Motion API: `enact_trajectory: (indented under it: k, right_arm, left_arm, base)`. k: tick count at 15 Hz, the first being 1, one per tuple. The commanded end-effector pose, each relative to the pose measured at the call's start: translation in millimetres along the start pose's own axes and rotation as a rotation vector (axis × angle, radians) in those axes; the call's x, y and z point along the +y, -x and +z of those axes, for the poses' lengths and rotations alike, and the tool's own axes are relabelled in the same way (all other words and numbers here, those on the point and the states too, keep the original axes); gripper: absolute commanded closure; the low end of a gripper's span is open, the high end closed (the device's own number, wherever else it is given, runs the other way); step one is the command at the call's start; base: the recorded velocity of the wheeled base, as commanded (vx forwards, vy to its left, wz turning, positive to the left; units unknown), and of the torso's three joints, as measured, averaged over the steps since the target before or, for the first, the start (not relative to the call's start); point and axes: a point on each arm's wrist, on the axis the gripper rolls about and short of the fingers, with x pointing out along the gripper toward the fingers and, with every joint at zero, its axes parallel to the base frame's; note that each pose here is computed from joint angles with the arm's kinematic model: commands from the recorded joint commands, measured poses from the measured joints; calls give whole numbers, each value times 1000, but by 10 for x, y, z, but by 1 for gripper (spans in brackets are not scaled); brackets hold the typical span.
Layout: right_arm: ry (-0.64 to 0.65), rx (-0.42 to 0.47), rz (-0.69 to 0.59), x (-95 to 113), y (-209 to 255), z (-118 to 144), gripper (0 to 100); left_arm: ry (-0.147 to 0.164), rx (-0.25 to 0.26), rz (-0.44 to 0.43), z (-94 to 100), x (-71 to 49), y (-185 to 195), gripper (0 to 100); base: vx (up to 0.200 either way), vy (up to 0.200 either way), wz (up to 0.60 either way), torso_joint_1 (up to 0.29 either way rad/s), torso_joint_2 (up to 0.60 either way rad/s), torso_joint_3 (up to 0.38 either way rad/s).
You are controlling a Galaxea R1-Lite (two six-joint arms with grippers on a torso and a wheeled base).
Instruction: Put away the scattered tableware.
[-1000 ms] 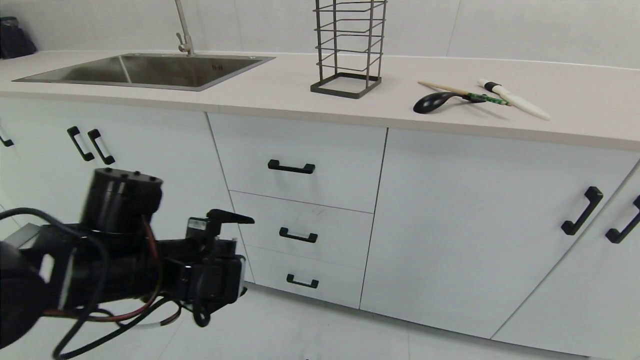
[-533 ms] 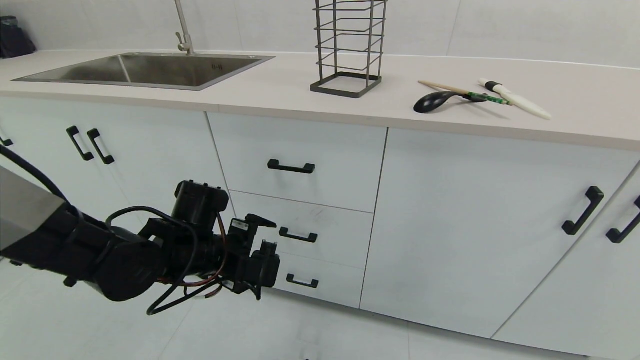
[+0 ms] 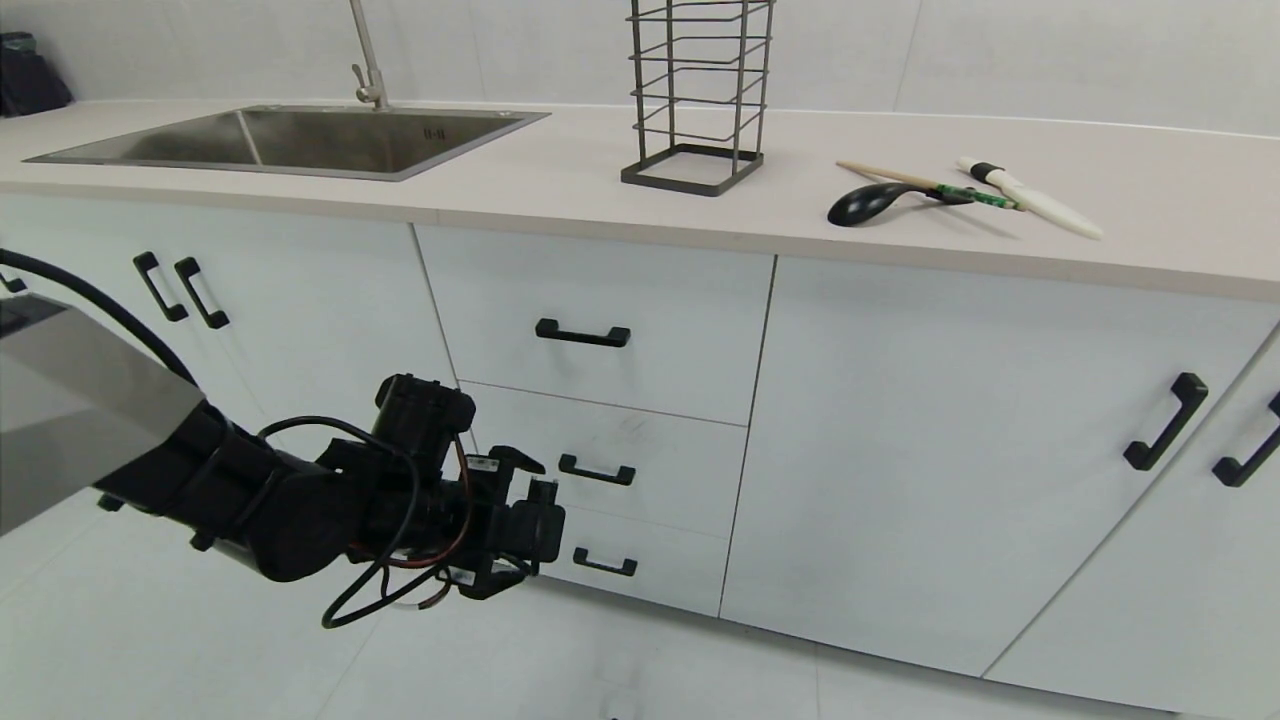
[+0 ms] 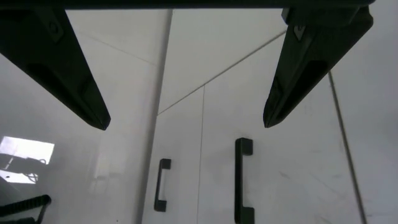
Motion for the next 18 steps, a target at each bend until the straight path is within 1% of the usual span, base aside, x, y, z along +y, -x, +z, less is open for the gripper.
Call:
enact_trajectory:
  k: [1,2,3,4,6,7,9,11,14,16,18]
  right_arm:
    - [0,1,1,0,-1,0,100]
    - [0,1,0,0,-1,0,100]
    - [0,1,0,0,-1,0,100]
    - [0,1,0,0,-1,0,100]
    - [0,1,0,0,-1,0,100]
    - [0,1,0,0,-1,0,100]
    - [0,1,0,0,-1,0,100]
    - [0,1,1,0,-1,0,100]
    - [0,1,1,0,-1,0,100]
    - [0,1,0,0,-1,0,100]
    - [0,1,0,0,-1,0,100]
  left_arm:
    - [3,-2,0,-17,59,-104,0]
    - [2,-5,9,-21,110,-165,0]
    - [7,-4,-1,-35,113,-257,0]
    - [6,-8,-7,-22,112,-305,0]
    - [5,2,-10,-40,116,-361,0]
    - [10,6,-10,-70,128,-404,0]
    - [7,3,2,-72,188,-486,0]
    - [2,0,-11,-62,184,-604,0]
    - [13,2,-18,-92,194,-760,0]
    - [5,-5,22,-92,283,-833,0]
    - [8,-5,28,-118,275,-919,0]
  base:
    - [0,0,0,0,0,0]
    - [0,0,0,0,0,0]
    - [0,0,0,0,0,0]
    - [0,0,0,0,0,0]
    - [0,0,0,0,0,0]
    - [0,0,0,0,0,0]
    - [0,0,0,0,0,0]
    - [0,0,0,0,0,0]
    - [0,0,0,0,0,0]
    - [0,0,0,0,0,0]
    - [0,0,0,0,0,0]
